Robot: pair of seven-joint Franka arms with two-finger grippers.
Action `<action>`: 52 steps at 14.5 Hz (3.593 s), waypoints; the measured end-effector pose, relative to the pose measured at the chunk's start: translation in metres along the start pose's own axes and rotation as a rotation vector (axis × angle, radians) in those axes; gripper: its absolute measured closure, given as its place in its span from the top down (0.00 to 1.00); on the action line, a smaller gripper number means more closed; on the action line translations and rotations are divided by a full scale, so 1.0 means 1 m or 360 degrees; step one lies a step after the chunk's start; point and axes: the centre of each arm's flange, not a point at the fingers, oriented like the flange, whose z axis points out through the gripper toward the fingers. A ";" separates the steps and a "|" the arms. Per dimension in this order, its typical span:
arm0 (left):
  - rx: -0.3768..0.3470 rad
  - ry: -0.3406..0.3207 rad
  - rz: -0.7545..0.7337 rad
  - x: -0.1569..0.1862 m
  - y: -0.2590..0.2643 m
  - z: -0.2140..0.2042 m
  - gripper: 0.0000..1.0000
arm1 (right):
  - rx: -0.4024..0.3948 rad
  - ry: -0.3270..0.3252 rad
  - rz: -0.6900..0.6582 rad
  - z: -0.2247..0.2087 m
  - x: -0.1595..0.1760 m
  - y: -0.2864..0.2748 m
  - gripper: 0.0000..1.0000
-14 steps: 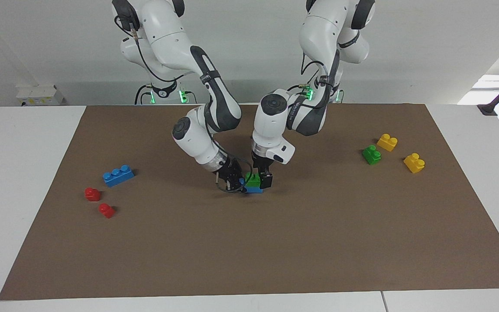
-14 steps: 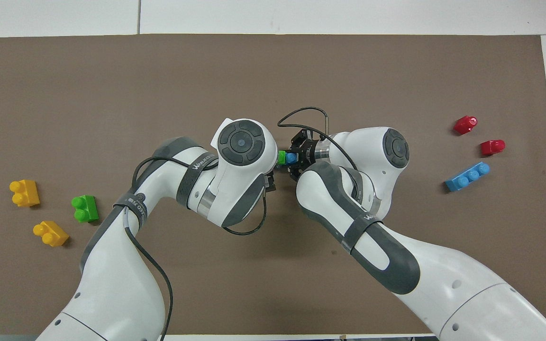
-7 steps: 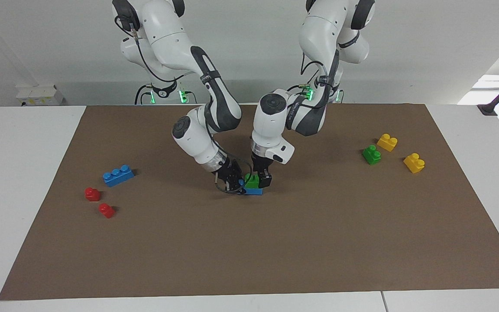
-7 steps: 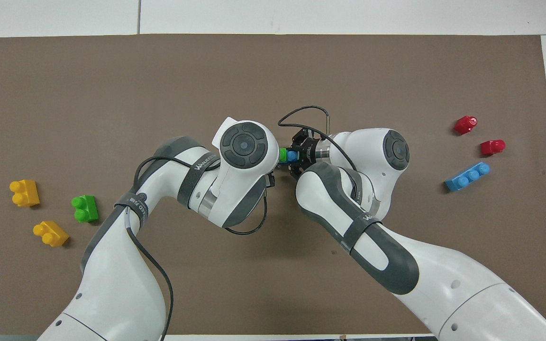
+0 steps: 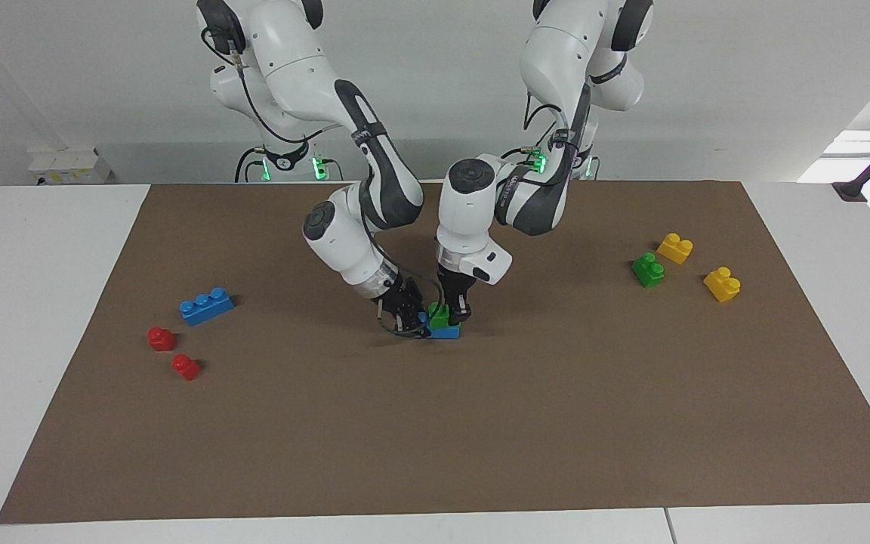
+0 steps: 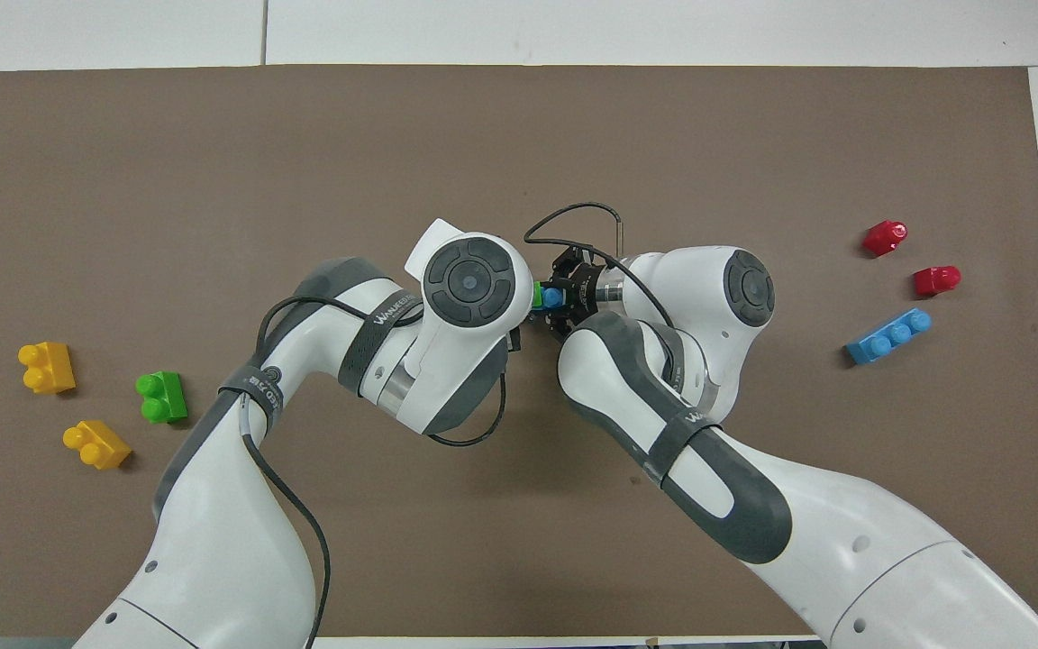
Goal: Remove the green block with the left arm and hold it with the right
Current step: 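Pull the green block away with the left gripper while the right gripper takes blue, then lower the green block with the left gripper while the right gripper lowers blue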
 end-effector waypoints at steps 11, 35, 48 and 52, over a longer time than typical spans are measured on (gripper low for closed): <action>0.0028 0.0053 0.0050 0.038 0.012 -0.097 0.36 | 0.0018 -0.0012 -0.0017 0.000 -0.010 -0.001 0.35; 0.0187 0.0053 0.0915 0.339 0.111 -0.065 0.36 | -0.0227 -0.0119 -0.0274 -0.235 0.274 -0.100 0.35; 0.0133 0.0064 0.1310 0.432 0.121 -0.015 0.36 | -0.0278 -0.0105 -0.0364 -0.213 0.345 -0.094 0.35; 0.0116 0.0074 0.1350 0.446 0.125 0.002 0.36 | -0.0270 -0.0090 -0.0357 -0.208 0.350 -0.094 0.35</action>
